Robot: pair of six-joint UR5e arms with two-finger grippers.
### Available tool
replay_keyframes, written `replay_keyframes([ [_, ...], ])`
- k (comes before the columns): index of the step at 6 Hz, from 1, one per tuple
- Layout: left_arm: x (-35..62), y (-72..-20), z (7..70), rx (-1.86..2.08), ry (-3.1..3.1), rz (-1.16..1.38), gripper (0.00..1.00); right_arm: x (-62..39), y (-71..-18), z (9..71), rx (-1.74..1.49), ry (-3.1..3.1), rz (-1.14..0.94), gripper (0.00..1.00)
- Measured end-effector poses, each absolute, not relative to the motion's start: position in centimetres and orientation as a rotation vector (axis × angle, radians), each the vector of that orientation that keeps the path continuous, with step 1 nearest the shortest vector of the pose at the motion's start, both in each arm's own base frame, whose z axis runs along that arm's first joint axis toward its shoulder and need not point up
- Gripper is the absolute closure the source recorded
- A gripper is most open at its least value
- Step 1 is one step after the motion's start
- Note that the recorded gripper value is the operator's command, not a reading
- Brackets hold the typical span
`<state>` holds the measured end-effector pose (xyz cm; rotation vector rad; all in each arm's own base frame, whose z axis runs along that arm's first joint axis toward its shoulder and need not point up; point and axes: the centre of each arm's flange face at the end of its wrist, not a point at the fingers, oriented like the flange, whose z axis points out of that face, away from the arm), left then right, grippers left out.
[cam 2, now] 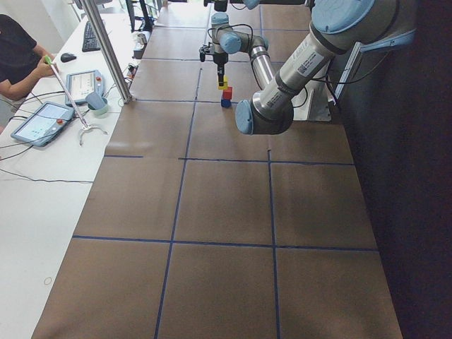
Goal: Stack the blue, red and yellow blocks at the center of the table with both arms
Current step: 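Lower the yellow block onto the red block and open the left gripper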
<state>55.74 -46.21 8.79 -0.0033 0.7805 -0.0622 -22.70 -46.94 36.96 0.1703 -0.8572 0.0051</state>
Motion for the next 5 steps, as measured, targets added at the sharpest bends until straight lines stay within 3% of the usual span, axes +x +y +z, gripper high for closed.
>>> replay_keyframes([
  [4,56.7,-45.0,8.9,-0.016,0.779,-0.053,0.98,-22.7,-46.9,37.0,0.170,-0.857,0.006,0.00],
  [5,56.8,-44.9,8.9,-0.017,0.779,-0.052,0.83,-22.7,-46.9,37.0,0.170,-0.857,0.006,0.00],
])
